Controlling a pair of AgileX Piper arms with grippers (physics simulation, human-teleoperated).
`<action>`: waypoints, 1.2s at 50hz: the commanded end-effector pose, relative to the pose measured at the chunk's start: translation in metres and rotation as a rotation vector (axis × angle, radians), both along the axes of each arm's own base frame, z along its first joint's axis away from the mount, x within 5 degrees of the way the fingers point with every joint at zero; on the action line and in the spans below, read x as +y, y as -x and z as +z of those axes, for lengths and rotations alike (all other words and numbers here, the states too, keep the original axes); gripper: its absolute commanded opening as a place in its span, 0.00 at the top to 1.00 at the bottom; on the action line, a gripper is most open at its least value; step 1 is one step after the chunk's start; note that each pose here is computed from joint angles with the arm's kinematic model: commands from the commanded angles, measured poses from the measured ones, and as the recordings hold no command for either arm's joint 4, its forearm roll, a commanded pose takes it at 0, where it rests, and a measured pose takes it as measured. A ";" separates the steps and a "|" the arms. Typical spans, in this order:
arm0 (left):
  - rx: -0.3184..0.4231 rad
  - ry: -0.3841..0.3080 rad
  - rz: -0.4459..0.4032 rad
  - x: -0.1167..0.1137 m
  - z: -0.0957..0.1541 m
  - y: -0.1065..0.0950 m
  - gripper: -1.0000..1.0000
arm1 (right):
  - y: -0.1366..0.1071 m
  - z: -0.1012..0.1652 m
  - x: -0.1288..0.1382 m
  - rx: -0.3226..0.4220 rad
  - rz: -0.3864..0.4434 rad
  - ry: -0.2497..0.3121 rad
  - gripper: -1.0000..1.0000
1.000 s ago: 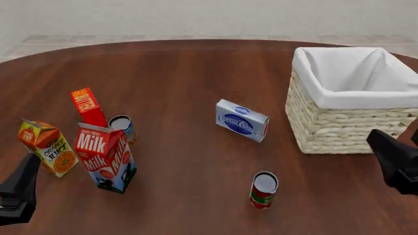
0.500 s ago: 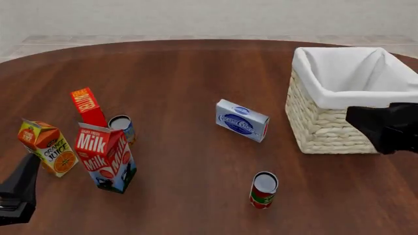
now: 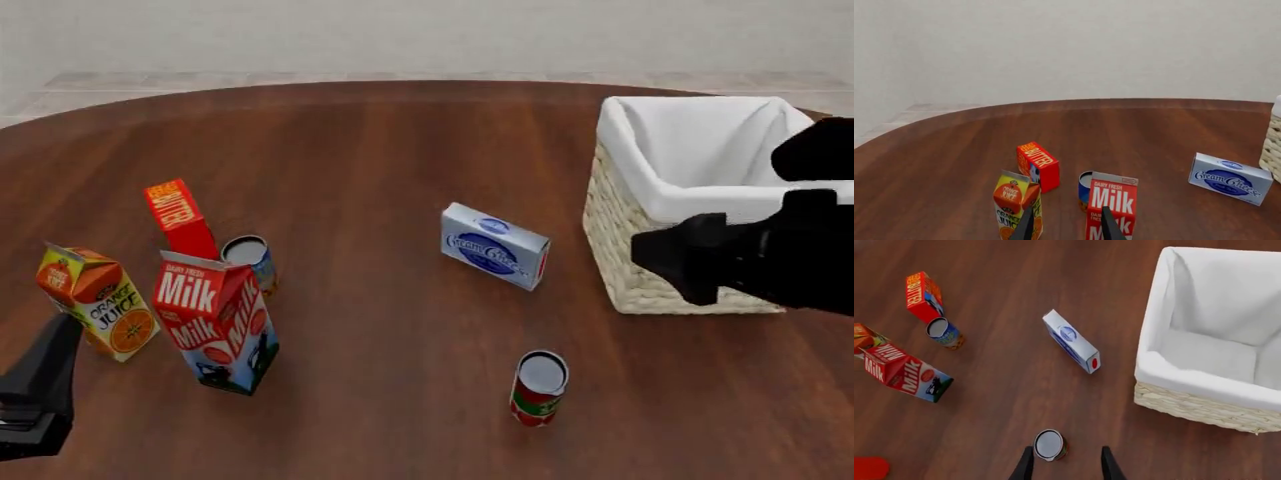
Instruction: Pick up the tomato sauce, and put it in the basket.
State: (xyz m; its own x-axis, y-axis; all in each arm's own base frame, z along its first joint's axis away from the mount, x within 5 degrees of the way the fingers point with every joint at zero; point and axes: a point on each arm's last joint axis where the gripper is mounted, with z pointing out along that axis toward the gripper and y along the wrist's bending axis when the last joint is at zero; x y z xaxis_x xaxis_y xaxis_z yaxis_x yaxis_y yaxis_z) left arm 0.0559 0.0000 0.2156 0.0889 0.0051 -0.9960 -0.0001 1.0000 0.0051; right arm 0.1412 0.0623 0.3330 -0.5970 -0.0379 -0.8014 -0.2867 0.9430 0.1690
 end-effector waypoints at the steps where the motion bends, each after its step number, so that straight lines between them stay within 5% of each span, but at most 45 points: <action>1: 0.000 0.000 0.000 0.000 0.000 0.000 0.00 | -0.010 -0.012 0.013 0.074 0.017 -0.009 0.00; 60: 0.000 0.000 0.000 0.000 0.000 0.000 0.00 | -0.039 -0.092 0.043 0.275 -0.002 -0.001 0.00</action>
State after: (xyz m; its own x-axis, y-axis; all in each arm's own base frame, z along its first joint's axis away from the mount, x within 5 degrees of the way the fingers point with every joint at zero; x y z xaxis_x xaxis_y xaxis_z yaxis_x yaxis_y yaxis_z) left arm 0.0561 0.0000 0.2153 0.0889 0.0053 -0.9960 -0.0002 1.0000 0.0053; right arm 0.1774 0.1005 0.2531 -0.7773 -0.0320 -0.6283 -0.2319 0.9430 0.2388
